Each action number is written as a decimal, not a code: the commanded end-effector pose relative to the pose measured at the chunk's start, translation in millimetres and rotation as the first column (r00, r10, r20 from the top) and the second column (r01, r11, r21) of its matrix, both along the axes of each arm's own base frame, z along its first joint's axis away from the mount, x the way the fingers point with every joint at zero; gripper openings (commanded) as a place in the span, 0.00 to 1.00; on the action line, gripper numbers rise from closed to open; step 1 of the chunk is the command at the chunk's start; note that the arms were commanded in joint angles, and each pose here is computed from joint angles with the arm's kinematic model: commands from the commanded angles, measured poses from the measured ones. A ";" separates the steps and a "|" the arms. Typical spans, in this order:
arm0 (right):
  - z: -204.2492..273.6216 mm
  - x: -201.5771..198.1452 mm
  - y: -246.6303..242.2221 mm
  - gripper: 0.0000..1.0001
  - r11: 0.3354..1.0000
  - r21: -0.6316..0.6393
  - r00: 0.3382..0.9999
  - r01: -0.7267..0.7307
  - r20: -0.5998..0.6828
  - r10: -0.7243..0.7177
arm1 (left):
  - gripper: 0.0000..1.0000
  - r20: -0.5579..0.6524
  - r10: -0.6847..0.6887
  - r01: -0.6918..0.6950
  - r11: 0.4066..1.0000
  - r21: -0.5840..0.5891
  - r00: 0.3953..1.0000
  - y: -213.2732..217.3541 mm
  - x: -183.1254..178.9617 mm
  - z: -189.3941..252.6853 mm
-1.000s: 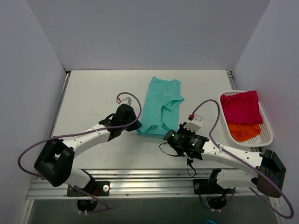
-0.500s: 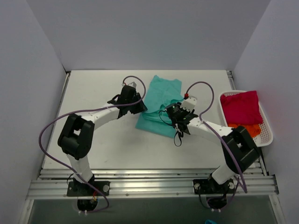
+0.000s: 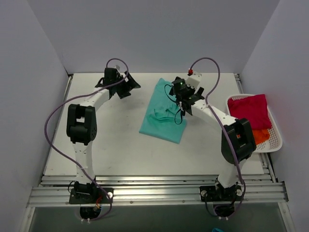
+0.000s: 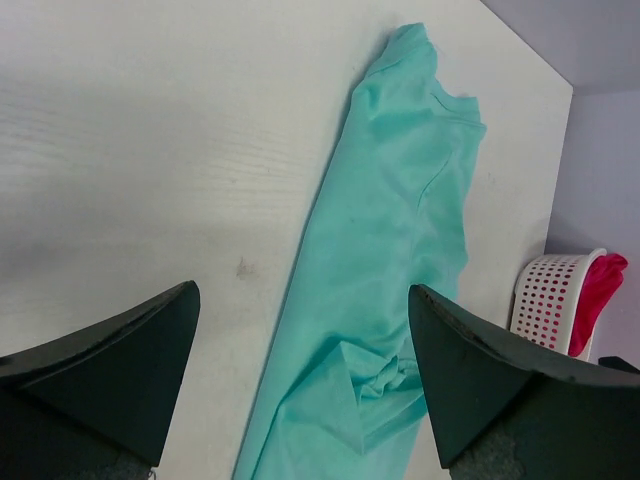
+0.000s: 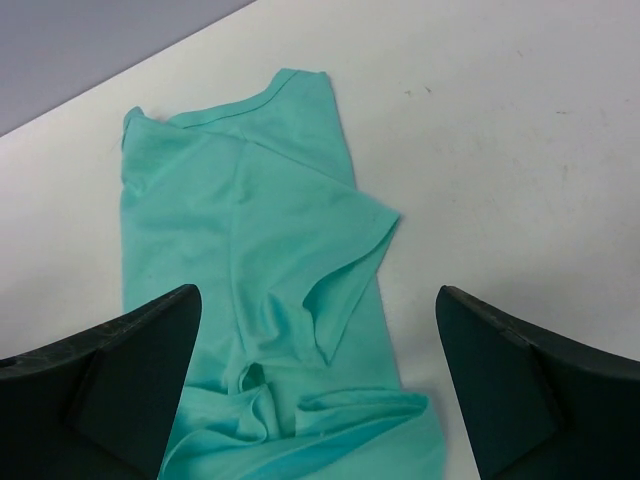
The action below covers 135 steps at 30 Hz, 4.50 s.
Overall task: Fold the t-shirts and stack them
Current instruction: Fold the folded rectangular tshirt in 1/3 of the way, then grab one side of the 2/3 rectangular tshirt with both arms, then fold the long partially folded tshirt into a neat square
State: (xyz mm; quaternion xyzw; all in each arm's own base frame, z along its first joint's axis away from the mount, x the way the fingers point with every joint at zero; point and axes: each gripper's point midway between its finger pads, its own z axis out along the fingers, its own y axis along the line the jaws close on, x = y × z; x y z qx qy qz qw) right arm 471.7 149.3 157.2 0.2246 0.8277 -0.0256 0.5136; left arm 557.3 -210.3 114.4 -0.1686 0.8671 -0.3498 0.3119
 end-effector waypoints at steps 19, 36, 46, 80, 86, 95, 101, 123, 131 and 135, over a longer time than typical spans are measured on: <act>-72.7 -205.8 6.2 1.00 0.931 0.322 0.981 -0.169 -0.038 0.191 | 0.94 0.075 0.045 -0.051 0.995 0.083 0.996 1.4 -171.6 -35.5; -150.2 -204.6 34.7 0.99 0.928 0.322 0.949 -0.186 -0.184 0.255 | 0.94 0.014 0.013 -0.014 0.995 0.097 1.000 -23.4 -176.2 -80.7; -157.5 -195.5 41.4 0.89 0.933 0.298 0.944 -0.202 -0.194 0.267 | 0.94 -0.002 -0.012 0.012 0.998 0.061 1.000 -31.9 -184.7 -91.1; -172.0 -202.1 33.5 0.00 0.941 0.269 0.937 -0.205 -0.222 0.268 | 0.89 -0.135 -0.049 0.066 0.989 0.131 0.990 -28.7 -269.4 -142.6; -167.0 -203.0 30.5 0.00 0.944 0.262 0.941 -0.203 -0.216 0.262 | 0.37 -0.136 -0.083 0.102 0.985 0.137 0.987 -46.1 -263.1 -149.5; -158.5 -216.0 20.1 0.00 0.947 0.250 0.940 -0.201 -0.221 0.258 | 0.02 -0.104 -0.056 0.079 0.971 0.227 0.993 -38.2 -272.2 -128.5; -142.6 -235.0 18.6 0.00 0.941 0.258 0.937 -0.220 -0.214 0.277 | 0.02 -0.034 -0.046 0.054 0.952 0.303 0.998 -27.3 -301.2 -90.7; -29.2 -190.5 49.7 0.00 0.948 0.123 0.951 -0.294 -0.066 0.303 | 0.02 0.171 0.028 -0.074 0.961 0.268 0.985 -14.1 -276.6 42.1; -38.9 -149.5 40.8 0.00 0.957 0.111 0.955 -0.267 -0.106 0.278 | 0.03 0.186 0.083 -0.126 0.964 0.234 0.979 0.1 -236.6 62.3; -24.8 -125.3 44.4 0.00 0.956 0.122 0.958 -0.268 -0.071 0.278 | 0.03 0.192 0.119 -0.160 0.963 0.216 0.974 10.8 -217.8 66.3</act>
